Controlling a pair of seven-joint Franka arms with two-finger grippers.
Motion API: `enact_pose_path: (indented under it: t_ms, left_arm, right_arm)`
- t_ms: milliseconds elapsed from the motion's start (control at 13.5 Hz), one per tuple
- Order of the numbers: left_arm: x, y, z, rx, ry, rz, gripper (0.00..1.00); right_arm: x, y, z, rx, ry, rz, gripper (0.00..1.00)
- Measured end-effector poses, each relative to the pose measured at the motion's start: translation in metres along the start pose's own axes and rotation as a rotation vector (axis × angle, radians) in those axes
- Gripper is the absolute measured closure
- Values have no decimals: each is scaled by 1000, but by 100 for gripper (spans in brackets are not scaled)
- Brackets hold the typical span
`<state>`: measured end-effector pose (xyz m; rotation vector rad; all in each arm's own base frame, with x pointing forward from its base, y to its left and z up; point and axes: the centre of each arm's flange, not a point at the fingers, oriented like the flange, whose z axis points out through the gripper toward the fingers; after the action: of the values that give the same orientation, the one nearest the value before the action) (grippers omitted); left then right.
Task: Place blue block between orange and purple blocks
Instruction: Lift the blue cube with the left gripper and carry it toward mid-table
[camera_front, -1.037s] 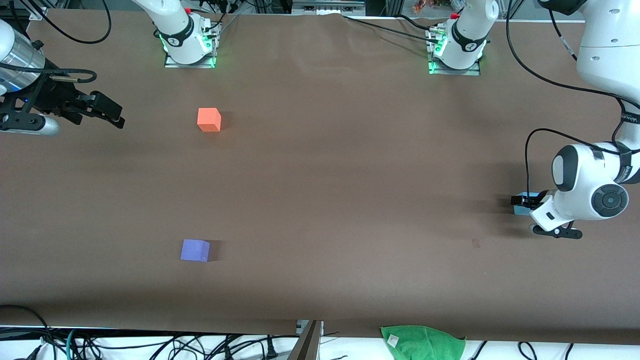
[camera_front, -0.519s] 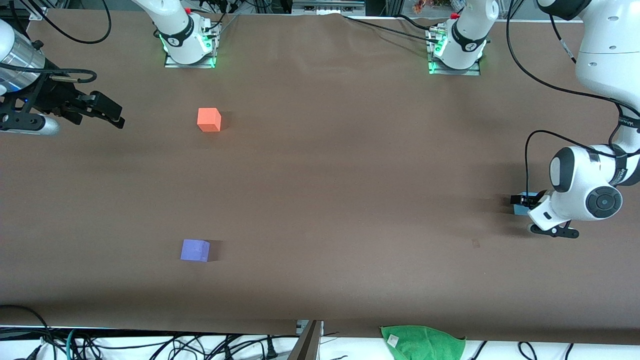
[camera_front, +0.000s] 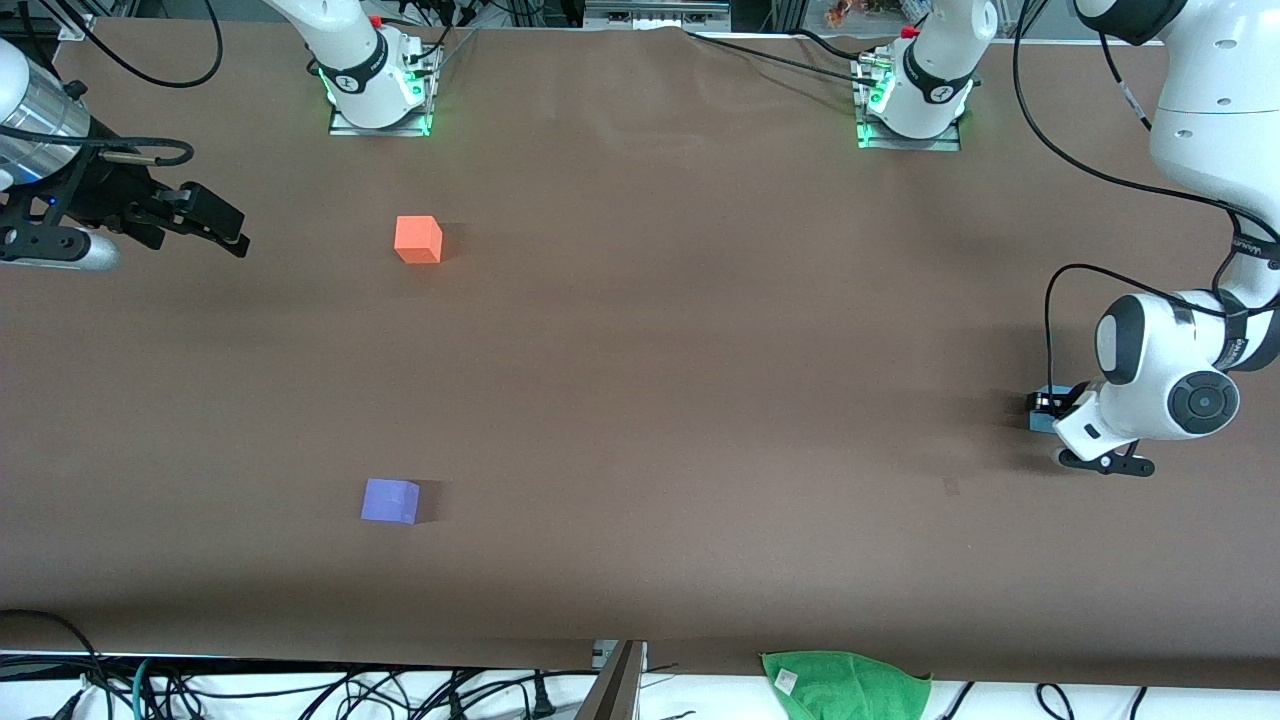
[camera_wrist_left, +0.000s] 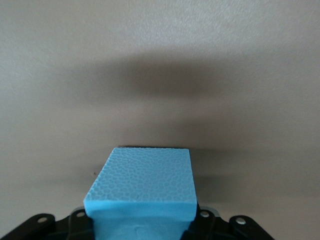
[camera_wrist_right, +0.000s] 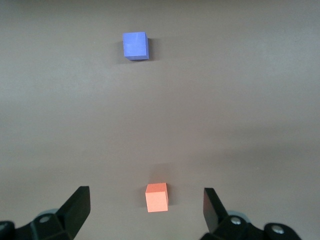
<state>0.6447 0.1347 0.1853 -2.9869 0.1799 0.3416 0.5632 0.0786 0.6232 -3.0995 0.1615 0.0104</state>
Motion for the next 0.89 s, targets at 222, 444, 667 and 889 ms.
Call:
enact_pose_path:
  t_ms: [222,444,667,889]
  left_arm:
    - [-1,27,-46,-12,-14,38,41]
    - [-10,104,-102,-39,-87,93,41]
    - [-14,220,-141,-66,-65,183,41]
    - [-21,324,-164,-75,-37,137,41]
  right_arm:
    - [0,0,0,0,1,0,0]
    - [0,0,0,0,1,0,0]
    - [0,0,0,0,1,-1,0]
    - [0,-1,0,1,2,-2,0]
